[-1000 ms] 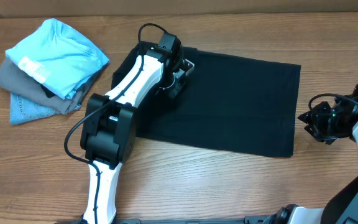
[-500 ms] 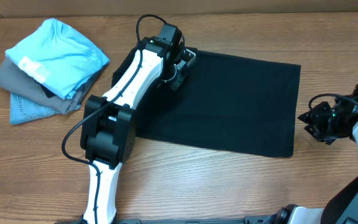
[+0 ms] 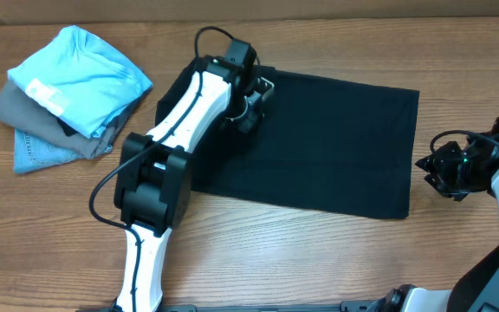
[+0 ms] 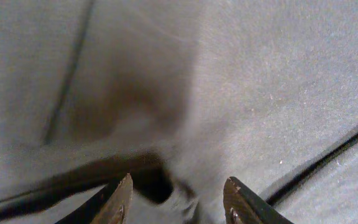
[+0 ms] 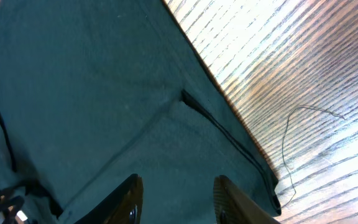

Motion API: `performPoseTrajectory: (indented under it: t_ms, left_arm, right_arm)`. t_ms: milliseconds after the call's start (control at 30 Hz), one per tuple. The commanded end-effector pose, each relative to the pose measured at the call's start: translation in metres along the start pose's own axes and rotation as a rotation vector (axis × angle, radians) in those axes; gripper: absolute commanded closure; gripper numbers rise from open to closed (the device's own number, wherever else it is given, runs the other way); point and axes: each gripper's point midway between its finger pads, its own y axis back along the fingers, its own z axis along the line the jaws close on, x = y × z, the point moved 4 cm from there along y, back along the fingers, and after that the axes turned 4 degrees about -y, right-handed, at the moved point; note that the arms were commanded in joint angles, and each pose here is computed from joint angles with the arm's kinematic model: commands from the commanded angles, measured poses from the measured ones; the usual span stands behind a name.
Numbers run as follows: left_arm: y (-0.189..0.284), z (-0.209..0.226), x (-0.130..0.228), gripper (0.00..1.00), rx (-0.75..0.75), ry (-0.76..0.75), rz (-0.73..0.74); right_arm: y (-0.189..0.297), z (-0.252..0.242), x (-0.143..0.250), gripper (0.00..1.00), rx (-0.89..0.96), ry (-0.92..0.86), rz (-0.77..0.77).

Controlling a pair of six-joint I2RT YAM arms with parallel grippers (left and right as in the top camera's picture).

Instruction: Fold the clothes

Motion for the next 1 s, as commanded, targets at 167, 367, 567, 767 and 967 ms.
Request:
performPoseTrajectory:
  t_ms: [167, 367, 567, 767, 967]
  left_arm:
    - [-0.018, 0.002, 0.015, 0.54, -0.078, -0.002, 0.066]
    - [-0.018, 0.005, 0.015, 0.69, -0.101, -0.003, 0.071]
    - [-0.018, 0.004, 0.014, 0.89, -0.101, -0.004, 0.066]
    - [-0.01, 0.004, 0.012, 0.96, -0.101, 0.009, 0.068]
    - [0.021, 0.004, -0.013, 0.96, -0.116, 0.014, 0.0]
  right_arm:
    - [0.009, 0.004, -0.005, 0.6, -0.008, 0.019, -0.034]
    - [0.009, 0.004, -0.004, 0.6, -0.008, 0.019, -0.033]
    - [0.009, 0.004, -0.005, 0.6, -0.007, 0.019, -0.034]
    - [0.009, 0.004, -0.005, 0.6, -0.008, 0.02, -0.034]
    - [0.009, 0.005, -0.005, 0.6, -0.009, 0.021, -0.037]
